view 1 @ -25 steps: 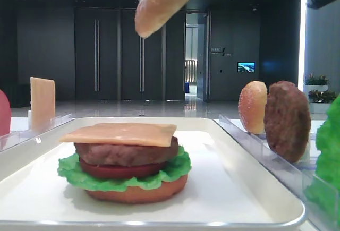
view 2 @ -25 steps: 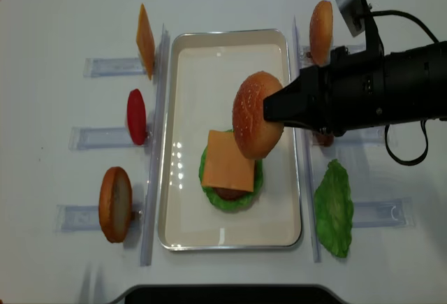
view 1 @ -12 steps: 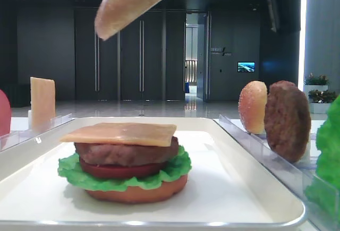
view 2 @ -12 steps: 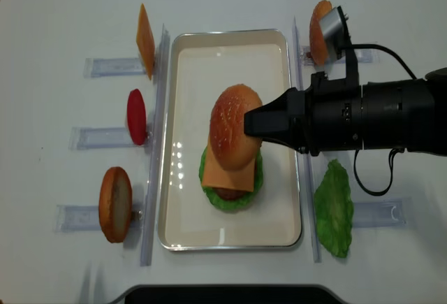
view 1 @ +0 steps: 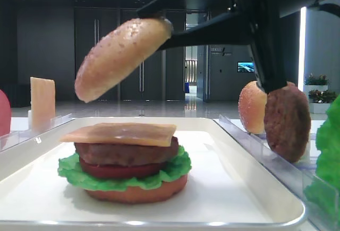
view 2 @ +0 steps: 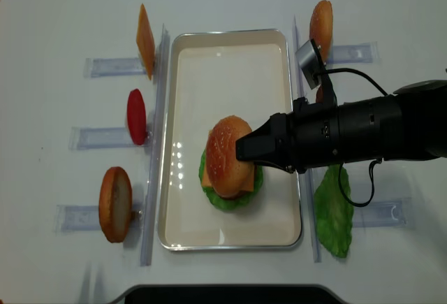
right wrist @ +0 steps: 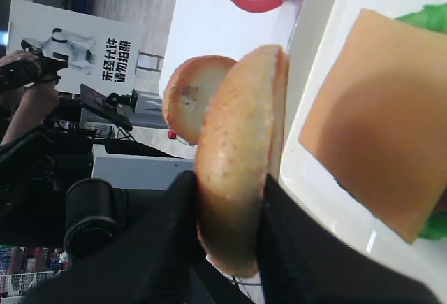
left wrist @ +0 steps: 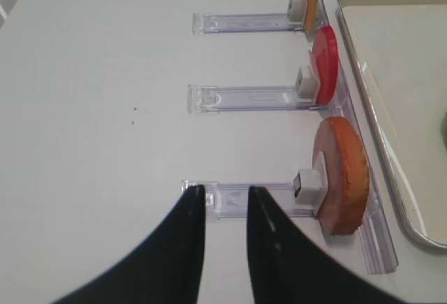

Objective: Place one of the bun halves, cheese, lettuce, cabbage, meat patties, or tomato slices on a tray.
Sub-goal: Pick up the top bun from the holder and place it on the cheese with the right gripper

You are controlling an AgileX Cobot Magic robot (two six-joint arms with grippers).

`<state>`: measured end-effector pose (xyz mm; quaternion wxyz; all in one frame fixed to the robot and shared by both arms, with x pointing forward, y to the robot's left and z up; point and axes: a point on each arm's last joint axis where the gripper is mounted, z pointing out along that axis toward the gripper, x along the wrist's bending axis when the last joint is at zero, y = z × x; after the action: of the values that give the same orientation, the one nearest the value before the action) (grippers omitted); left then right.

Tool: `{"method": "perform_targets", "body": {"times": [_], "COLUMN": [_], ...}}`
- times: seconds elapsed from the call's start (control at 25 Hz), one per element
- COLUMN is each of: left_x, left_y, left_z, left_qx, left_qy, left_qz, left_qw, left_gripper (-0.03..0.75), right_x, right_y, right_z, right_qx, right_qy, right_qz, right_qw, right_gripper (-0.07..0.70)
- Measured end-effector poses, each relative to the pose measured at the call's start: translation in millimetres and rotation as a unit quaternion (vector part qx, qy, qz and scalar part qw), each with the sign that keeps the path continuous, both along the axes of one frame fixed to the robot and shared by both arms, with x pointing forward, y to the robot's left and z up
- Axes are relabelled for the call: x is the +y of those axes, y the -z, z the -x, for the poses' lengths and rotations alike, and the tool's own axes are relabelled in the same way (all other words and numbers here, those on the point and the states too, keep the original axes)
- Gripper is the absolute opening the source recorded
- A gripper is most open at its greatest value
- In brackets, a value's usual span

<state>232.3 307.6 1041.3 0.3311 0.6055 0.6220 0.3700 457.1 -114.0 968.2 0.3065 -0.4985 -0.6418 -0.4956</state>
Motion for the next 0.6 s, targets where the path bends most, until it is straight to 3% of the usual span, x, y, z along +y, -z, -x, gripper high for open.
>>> {"method": "perform_targets", "body": {"times": [0.24, 0.6], "left_x": [0.0, 0.0], "left_y": [0.0, 0.0], "left_z": [0.0, 0.0], "left_qx": [0.000, 0.000], "left_qy": [0.000, 0.000], "left_qz": [0.000, 0.000], "left_qw": [1.0000, 1.0000], "left_gripper": [0.158, 0.158], "right_x": [-0.4, -1.1], "right_y": [10.8, 12.1], "right_z": [-4.1, -5.3], "right_qx": [0.006, 0.004], "right_qy": [0.012, 0.018], "right_qz": [0.022, 0.031], "right_qw": [0.9997, 0.9994], "right_gripper": [0.188, 0.188]}}
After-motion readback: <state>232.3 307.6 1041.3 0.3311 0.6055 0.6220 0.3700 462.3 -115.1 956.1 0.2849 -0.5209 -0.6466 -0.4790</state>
